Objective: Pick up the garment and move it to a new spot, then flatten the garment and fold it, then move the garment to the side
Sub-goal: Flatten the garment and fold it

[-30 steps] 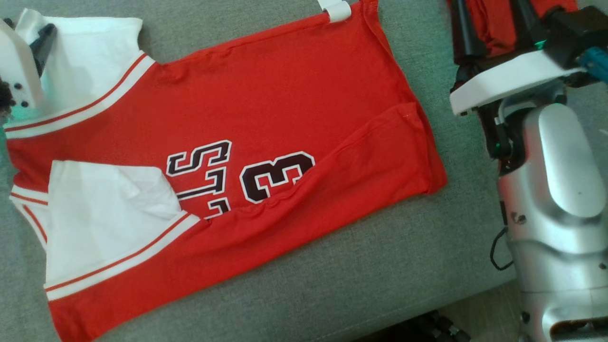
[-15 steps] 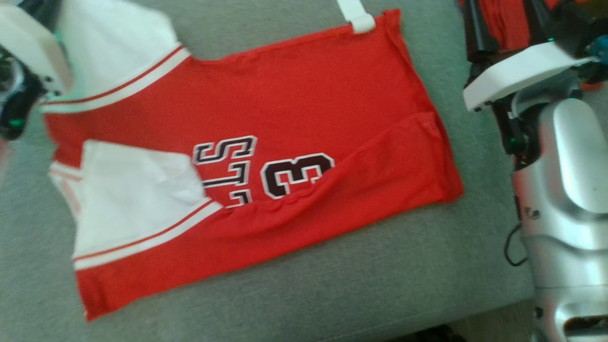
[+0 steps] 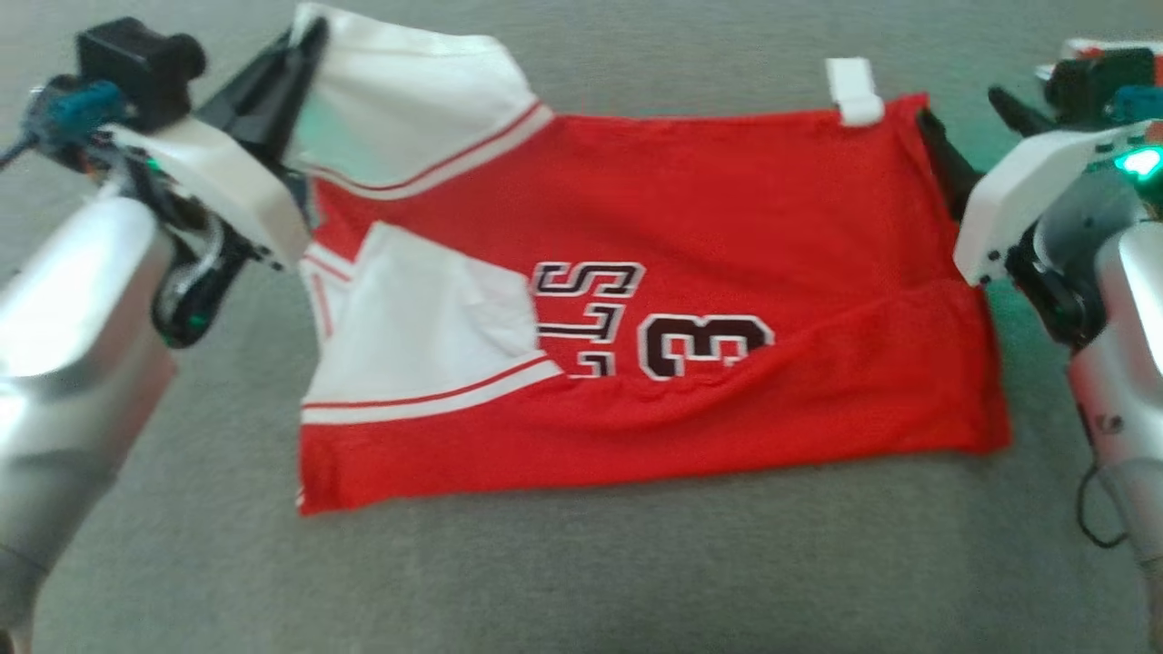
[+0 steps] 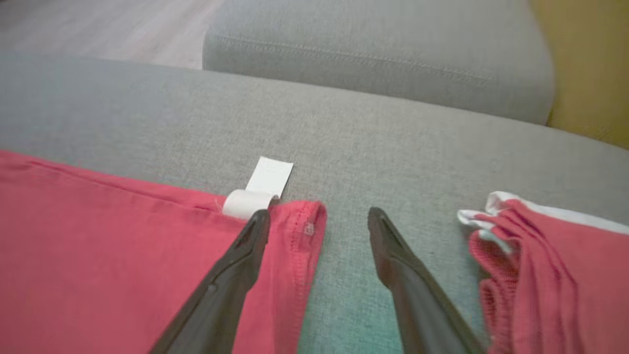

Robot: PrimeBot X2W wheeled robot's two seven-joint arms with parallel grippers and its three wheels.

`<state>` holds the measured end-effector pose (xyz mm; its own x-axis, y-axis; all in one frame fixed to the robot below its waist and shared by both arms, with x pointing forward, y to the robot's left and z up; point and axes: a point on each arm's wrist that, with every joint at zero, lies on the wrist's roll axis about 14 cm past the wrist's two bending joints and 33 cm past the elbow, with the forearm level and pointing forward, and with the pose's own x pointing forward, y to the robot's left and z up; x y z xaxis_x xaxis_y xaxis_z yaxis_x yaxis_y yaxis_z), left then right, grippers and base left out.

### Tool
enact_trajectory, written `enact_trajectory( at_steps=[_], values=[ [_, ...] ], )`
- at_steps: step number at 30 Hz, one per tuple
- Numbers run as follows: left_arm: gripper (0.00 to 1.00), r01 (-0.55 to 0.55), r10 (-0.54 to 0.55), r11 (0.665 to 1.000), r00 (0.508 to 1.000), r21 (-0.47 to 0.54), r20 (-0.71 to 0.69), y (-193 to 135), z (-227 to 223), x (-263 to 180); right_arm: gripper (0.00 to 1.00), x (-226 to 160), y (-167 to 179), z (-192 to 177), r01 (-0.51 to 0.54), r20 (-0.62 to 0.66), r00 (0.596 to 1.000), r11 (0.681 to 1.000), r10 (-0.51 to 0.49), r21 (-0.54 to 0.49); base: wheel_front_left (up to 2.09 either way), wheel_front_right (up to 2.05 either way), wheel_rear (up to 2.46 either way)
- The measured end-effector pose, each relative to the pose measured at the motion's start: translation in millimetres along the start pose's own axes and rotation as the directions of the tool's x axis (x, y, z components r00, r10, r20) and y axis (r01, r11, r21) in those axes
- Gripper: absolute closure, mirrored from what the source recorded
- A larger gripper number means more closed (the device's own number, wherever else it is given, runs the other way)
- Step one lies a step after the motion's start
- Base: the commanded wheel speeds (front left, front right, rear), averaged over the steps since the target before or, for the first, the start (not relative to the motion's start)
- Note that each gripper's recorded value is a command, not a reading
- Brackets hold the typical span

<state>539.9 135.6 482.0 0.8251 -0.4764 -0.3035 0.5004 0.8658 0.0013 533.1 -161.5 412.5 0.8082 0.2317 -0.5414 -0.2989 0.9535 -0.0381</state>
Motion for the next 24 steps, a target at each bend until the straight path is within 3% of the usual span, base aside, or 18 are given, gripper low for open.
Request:
enact_trajectory(
  at_steps=[4,17,18,19,20,24],
  values=[
    [1.0,0.018,-0.018,1.0,1.0,-0.002,0.006,-8.7,-1.7,-12.9,0.0,15.7,8.7,-16.2,-0.044,-0.107,0.993,0.998,0.039,-0.05,0.0,0.0,0.0],
    [1.0,0.038,-0.039,0.999,0.998,-0.019,-0.047,-13.6,-25.7,-11.9,0.0,54.4,10.9,-24.3,-0.083,-0.26,0.964,0.993,0.059,-0.084,0.0,0.0,0.0],
    [1.0,0.035,-0.036,0.999,0.998,-0.019,-0.049,-12.5,-26.3,-11.1,0.12,54.8,11.1,-25.0,-0.086,-0.272,0.96,0.993,0.061,-0.082,0.0,0.0,0.0],
    [1.0,0.028,-0.029,0.999,0.998,-0.019,-0.052,-10.7,-27.2,-10.3,0.67,55.0,11.3,-25.1,-0.089,-0.279,0.958,0.993,0.064,-0.079,0.0,0.0,0.0],
    [1.0,0.023,-0.024,1.0,0.998,-0.021,-0.055,-9.4,-28.5,-9.4,1.0,54.9,10.5,-24.7,-0.09,-0.28,0.958,0.992,0.064,-0.083,0.0,0.0,0.0],
    [1.0,0.007,-0.008,1.0,0.998,-0.023,-0.066,-3.8,-34.2,-5.1,1.0,53.9,5.0,-20.5,-0.079,-0.252,0.966,0.996,0.063,-0.052,0.0,0.0,0.0]
  ],
)
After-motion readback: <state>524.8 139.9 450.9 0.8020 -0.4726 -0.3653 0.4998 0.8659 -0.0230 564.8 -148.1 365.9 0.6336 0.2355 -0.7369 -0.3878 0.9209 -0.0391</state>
